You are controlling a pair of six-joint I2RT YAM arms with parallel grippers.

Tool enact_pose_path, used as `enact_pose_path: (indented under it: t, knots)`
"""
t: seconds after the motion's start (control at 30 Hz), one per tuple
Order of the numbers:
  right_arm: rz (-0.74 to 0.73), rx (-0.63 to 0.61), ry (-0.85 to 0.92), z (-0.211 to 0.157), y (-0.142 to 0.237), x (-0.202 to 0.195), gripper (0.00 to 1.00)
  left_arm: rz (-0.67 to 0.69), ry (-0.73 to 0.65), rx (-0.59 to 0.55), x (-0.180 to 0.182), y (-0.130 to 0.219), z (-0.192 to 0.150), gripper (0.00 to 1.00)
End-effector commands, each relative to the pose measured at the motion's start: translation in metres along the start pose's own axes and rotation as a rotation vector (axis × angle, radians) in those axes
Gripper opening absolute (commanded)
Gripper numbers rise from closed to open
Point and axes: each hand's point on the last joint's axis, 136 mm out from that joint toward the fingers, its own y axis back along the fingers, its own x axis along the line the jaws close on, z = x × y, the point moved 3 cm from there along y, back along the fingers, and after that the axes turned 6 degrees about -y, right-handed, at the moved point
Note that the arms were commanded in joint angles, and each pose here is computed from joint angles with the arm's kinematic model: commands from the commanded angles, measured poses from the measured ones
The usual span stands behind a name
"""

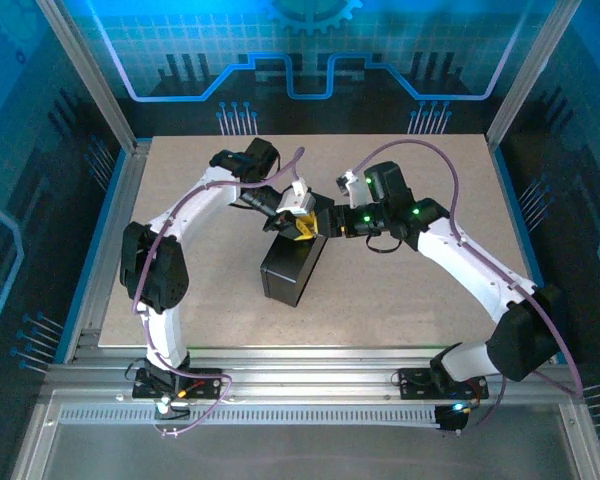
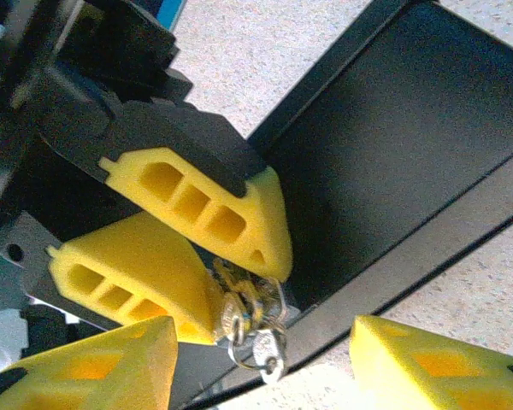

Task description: Unlock the padlock with the key

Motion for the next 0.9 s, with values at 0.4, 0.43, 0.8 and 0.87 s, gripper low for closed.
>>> enact_pose_path:
  t: [0.4,0.43,0.8,0.87]
  knots:
    - [-0.039,0.041,0.029,-0.007,-0.016,-0.007,0.54,-0.009,-0.036,-0.09,-0.002,0.004,0.022,0.04]
    - [-0.054,0.035,0.021,-0.006,-0.017,-0.01,0.54,-0.009,-0.035,-0.09,-0.002,0.004,0.022,0.04]
    - [-0.126,-0.092,-0.115,0.007,-0.007,-0.036,0.49,-0.008,-0.038,-0.085,-0.004,0.005,0.022,0.04]
    - [-0.144,-0.111,-0.128,0.007,-0.003,-0.04,0.49,-0.006,-0.037,-0.085,-0.004,0.005,0.021,0.04]
